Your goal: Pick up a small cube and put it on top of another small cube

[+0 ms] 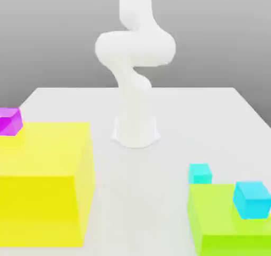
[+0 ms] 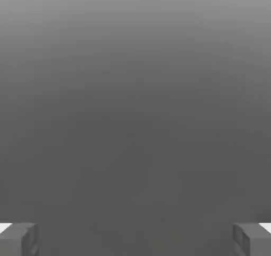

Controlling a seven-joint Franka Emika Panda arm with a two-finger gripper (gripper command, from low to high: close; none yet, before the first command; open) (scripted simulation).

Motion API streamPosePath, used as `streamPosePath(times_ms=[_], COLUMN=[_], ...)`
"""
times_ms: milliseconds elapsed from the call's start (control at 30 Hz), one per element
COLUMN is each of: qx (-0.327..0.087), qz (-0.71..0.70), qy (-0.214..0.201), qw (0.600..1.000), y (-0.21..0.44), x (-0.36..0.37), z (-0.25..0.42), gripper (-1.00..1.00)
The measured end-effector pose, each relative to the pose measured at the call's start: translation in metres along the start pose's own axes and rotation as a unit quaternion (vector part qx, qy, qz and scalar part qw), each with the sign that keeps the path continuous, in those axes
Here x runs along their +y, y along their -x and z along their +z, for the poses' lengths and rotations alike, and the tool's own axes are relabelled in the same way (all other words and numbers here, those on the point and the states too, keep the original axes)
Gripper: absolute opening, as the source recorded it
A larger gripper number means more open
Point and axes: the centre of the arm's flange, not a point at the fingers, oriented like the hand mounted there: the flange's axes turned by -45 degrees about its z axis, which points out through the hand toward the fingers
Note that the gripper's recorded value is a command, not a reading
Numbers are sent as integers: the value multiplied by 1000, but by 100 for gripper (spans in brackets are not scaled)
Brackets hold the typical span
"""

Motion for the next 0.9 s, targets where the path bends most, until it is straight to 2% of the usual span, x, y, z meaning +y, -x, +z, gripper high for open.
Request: streamPosePath(times_ms=[100, 233, 367, 500, 700, 800, 900], qx=[-49, -105, -152, -191, -234, -235, -236], qz=[-104, -231, -351, -463, -607, -623, -623], qy=[-30, -74, -122, -172, -251, -270, -273], qw=[993, 964, 916, 848, 717, 695, 694], y=[26, 77, 145, 224, 352, 379, 395], x=[-40, -91, -136, -172, -201, -208, -210], z=[74, 151, 209, 249, 273, 285, 301], gripper=[0, 0, 0, 0, 0, 0, 0])
